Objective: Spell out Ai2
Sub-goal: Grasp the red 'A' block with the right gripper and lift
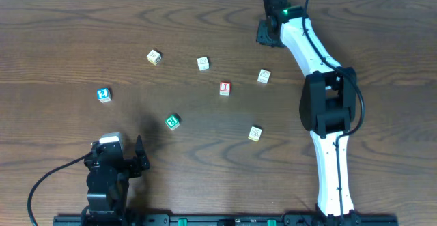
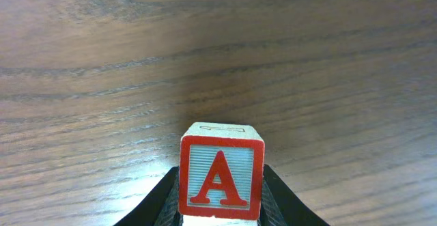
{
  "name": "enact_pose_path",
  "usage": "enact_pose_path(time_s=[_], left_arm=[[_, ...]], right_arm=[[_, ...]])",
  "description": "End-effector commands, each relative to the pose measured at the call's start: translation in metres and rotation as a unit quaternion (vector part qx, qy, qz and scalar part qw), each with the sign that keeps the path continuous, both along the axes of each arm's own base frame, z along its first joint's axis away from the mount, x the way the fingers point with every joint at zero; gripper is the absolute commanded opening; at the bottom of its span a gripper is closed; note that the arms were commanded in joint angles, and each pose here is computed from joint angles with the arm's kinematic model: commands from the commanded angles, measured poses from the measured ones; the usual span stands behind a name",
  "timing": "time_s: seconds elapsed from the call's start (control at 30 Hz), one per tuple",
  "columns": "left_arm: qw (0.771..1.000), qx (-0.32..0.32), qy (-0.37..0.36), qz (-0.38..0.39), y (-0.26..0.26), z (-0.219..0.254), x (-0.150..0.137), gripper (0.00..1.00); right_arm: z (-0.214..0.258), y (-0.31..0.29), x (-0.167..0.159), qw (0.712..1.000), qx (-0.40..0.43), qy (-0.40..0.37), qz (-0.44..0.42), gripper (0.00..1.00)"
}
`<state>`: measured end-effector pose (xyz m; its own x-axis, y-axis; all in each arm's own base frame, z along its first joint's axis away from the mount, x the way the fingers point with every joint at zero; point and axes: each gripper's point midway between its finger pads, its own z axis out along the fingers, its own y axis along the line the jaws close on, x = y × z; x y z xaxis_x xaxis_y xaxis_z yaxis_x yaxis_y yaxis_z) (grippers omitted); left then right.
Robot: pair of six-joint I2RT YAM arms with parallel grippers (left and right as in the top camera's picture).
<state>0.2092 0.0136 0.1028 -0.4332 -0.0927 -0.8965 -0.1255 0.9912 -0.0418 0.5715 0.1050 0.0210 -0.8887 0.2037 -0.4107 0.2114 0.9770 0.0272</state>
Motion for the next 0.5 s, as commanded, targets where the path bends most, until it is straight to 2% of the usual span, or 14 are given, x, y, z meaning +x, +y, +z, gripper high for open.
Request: enact_pose_path(time_s=[0.0, 0.2, 0.33, 0.43, 0.47], left_arm=[[1.000, 0.009, 0.005, 0.000, 0.001, -0.006, 0.000, 0.95], [1.000, 0.009, 0.005, 0.000, 0.001, -0.006, 0.000, 0.96], [1.000, 0.009, 0.005, 0.000, 0.001, -0.006, 0.000, 0.95], [1.000, 0.009, 0.005, 0.000, 0.001, -0.006, 0.000, 0.95], [1.000, 0.009, 0.005, 0.000, 0.001, -0.006, 0.000, 0.96]], right_arm=[[0.029, 0.001, 0.016, 1.000, 0.003, -0.031, 0.003, 0.29], [0.103, 0.020, 0.018, 0.997, 0.027, -0.062, 0.021, 0.24], [0.141, 0.058, -0.004, 0.995, 0.061, -0.057, 0.062, 0.13], [0.154, 0.087, -0.030, 0.993, 0.060, -0.040, 0.092, 0.01], [0.154, 0.097, -0.039, 0.992, 0.060, -0.029, 0.103, 0.01]])
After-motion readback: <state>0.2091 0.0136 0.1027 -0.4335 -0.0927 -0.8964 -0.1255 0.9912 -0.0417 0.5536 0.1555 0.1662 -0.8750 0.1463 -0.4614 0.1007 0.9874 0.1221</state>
